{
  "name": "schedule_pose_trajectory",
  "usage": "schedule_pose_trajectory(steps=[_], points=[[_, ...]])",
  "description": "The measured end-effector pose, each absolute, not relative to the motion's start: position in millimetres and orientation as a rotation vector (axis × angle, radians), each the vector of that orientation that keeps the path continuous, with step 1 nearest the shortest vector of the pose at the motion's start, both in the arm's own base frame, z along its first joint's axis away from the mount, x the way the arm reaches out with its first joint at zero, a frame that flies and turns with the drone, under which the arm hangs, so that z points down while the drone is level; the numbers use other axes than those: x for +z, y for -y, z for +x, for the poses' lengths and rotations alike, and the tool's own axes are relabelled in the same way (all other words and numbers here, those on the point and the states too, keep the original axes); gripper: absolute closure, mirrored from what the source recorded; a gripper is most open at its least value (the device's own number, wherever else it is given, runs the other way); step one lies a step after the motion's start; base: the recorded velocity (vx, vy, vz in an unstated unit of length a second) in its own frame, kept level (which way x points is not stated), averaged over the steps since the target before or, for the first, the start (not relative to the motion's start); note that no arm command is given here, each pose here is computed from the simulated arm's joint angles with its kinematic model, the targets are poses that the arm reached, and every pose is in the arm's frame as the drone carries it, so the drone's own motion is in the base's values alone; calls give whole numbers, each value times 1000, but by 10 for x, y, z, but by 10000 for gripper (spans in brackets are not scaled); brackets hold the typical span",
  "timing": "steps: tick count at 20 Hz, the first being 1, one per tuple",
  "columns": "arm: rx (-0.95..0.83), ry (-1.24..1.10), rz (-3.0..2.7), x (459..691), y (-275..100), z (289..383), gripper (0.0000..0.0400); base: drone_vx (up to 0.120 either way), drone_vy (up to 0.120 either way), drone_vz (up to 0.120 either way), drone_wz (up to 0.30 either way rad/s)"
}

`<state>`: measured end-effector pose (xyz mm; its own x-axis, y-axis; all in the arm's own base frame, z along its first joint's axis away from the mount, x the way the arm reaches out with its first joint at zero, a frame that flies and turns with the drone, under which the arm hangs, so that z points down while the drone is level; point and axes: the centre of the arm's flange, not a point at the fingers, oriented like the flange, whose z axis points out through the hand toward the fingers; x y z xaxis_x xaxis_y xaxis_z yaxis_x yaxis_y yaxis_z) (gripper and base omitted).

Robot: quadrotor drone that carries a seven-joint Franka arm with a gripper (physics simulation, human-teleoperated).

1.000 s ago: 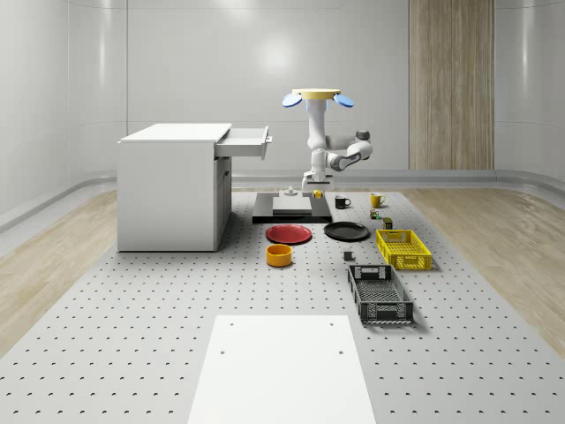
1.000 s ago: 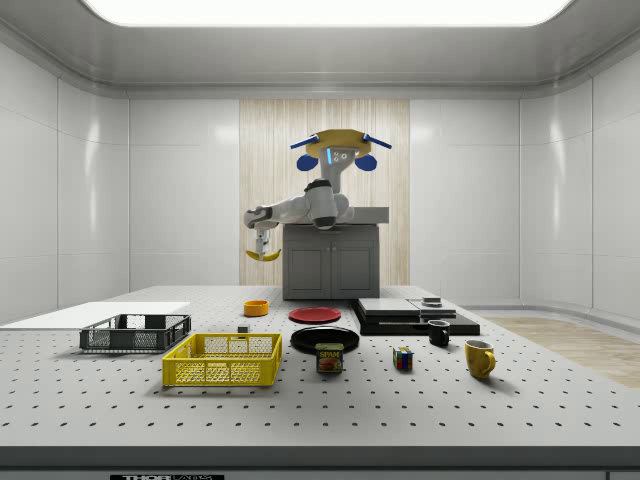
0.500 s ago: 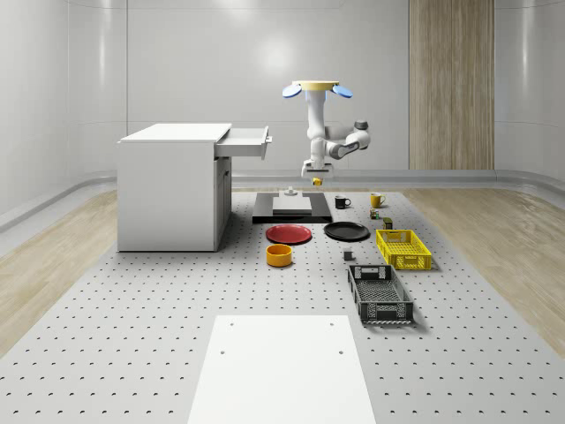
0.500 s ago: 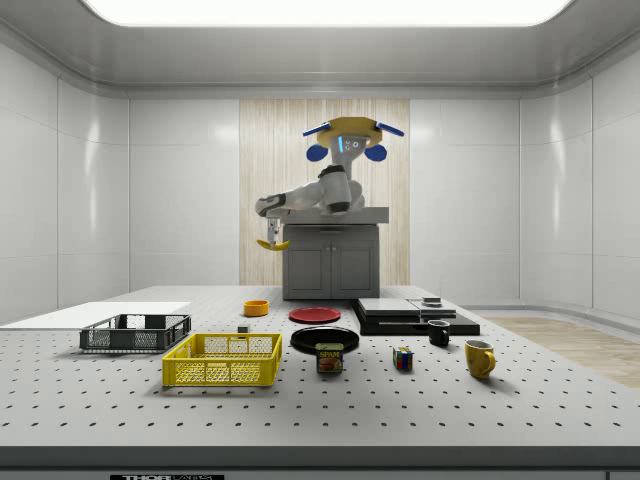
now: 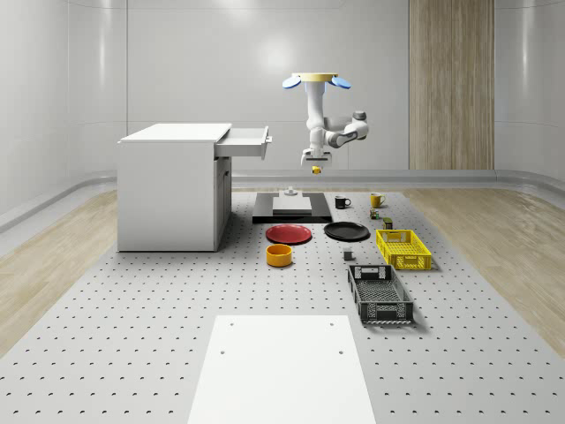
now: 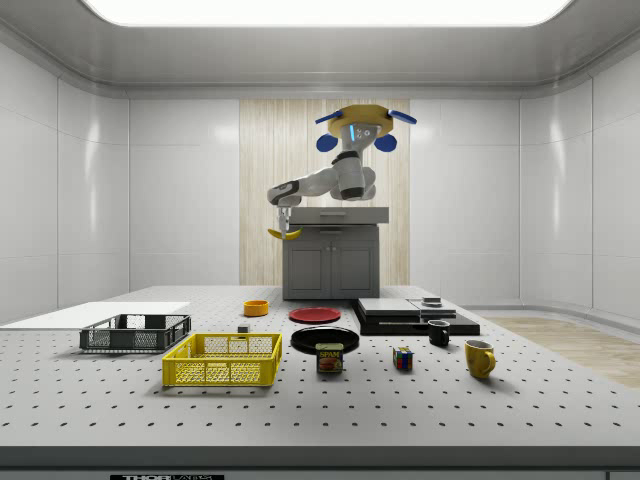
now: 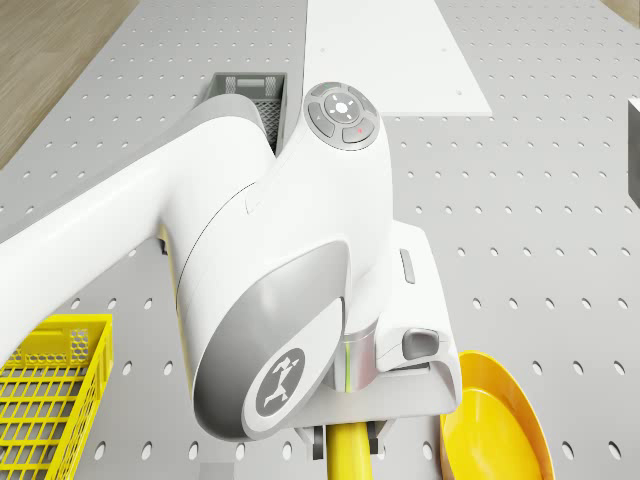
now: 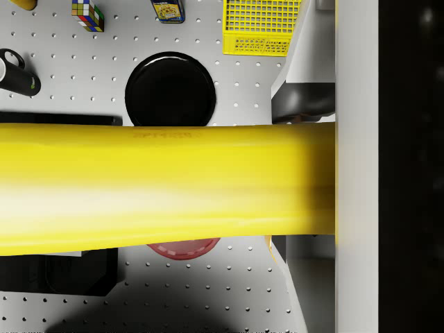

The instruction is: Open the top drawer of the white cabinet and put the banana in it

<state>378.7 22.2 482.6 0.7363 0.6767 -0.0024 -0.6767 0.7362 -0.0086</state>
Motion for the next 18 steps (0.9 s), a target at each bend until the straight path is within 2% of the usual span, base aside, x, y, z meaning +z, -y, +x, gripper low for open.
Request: schedule_pose_trajectory(steps=[18], points=[[743,1,-9,4826,-222,3787,210,-120,0,120,0]])
